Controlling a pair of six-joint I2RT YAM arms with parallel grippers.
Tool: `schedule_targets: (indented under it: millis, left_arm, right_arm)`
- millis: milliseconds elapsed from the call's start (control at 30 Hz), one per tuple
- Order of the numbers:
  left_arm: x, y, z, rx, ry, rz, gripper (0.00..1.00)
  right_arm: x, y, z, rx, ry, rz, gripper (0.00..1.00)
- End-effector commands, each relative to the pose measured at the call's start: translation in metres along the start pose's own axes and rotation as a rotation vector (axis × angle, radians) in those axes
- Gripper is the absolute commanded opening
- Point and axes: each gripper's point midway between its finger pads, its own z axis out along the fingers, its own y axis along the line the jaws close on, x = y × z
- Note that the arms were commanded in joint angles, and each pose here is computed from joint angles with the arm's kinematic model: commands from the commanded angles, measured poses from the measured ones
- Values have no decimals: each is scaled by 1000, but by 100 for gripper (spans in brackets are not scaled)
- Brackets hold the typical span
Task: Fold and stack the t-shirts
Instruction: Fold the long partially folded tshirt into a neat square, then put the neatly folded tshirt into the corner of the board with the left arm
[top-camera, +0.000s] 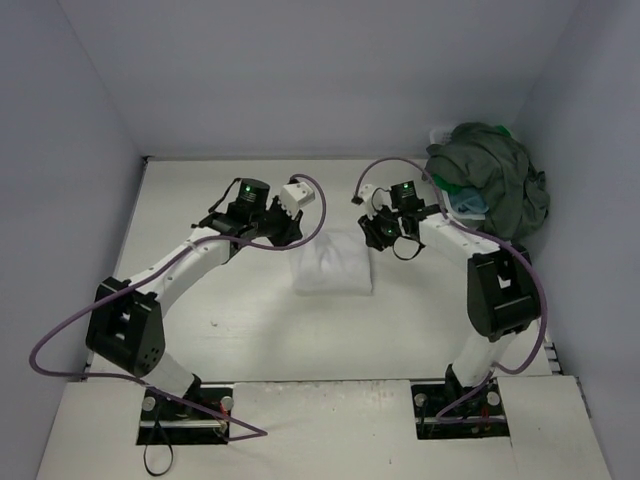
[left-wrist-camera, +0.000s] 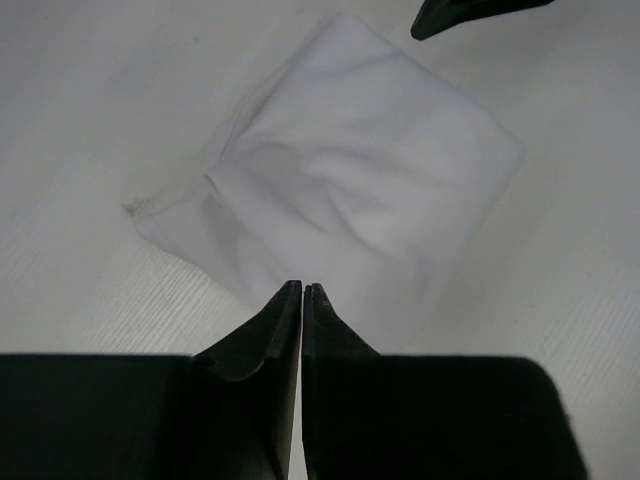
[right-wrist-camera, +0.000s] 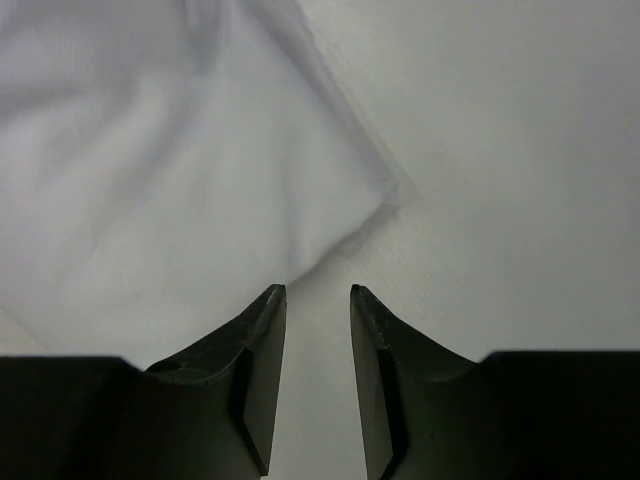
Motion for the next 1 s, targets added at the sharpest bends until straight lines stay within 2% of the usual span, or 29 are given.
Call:
schedule_targets:
  millis: [0, 200, 333, 733, 967]
  left_arm:
    - [-44, -3, 5, 25, -117, 48, 0]
    - [-37, -5, 28, 57, -100, 18, 0]
    - [-30, -9, 42, 77, -93, 11, 0]
    - [-26, -24, 72, 131, -72, 2, 0]
    - [5, -15, 96, 111, 1, 5, 0]
  right_arm:
    - [-61, -20, -51, 60, -190, -6, 30]
    - [-70, -36, -80, 93, -253, 23, 29]
    - [-67, -43, -93, 109, -271, 44, 23]
    - [-44, -55, -101, 119, -262, 83, 15]
    - [-47, -48, -108, 106, -278, 73, 15]
